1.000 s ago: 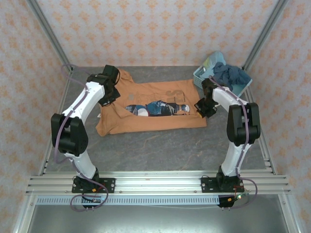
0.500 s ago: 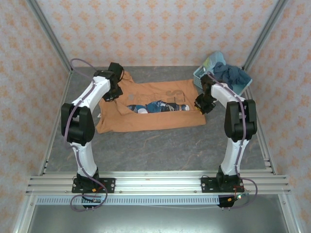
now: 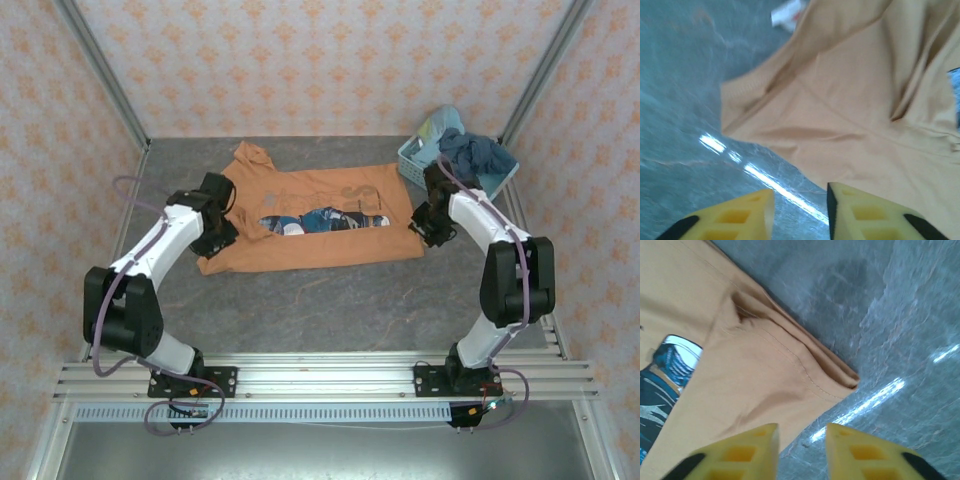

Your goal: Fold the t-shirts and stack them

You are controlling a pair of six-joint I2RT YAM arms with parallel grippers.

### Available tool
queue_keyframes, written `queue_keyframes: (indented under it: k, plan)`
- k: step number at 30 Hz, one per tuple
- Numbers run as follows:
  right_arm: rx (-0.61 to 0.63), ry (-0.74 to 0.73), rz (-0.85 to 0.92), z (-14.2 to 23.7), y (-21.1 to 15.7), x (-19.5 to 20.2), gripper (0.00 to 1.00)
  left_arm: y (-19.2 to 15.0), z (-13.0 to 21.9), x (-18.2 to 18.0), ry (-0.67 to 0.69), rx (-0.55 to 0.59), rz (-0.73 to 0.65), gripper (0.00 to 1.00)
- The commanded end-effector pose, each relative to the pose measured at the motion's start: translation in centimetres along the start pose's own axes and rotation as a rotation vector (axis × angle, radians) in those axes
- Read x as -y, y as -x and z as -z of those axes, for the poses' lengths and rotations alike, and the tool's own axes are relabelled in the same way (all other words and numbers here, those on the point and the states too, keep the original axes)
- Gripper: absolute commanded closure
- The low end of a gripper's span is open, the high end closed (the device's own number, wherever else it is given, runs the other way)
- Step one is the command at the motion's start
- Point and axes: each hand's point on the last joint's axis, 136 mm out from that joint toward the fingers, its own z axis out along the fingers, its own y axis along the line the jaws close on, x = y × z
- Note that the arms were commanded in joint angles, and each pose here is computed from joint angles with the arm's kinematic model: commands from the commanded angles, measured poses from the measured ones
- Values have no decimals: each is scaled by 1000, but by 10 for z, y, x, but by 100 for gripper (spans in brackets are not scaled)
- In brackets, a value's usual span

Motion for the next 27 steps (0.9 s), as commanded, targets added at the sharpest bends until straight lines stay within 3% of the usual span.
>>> queue_keyframes:
  k: [1, 5, 9, 15, 20, 23, 27]
  plan:
    - [-42, 64, -25, -22, -6, -13, 77, 0, -29, 10, -56, -43, 134, 74]
    - [-48, 19, -39, -45, -1, -13, 84, 5, -57, -6, 28, -62, 180, 80]
    - [-49, -127, -29, -62, -1, 15, 87, 2, -73, -30, 137, -65, 160, 82]
    - [-100, -227, -21, -58, -34, 65, 86, -26, -72, -66, 202, -80, 147, 82]
    - [-143, -222, -20, -45, -69, 89, 84, -49, -64, -93, 224, -97, 128, 81]
    - [-127, -177, -3, -30, -75, 84, 79, -48, -45, -94, 183, -69, 129, 77]
    - [-31, -85, 50, 4, -63, 62, 68, -29, -7, -68, 10, 22, 160, 59]
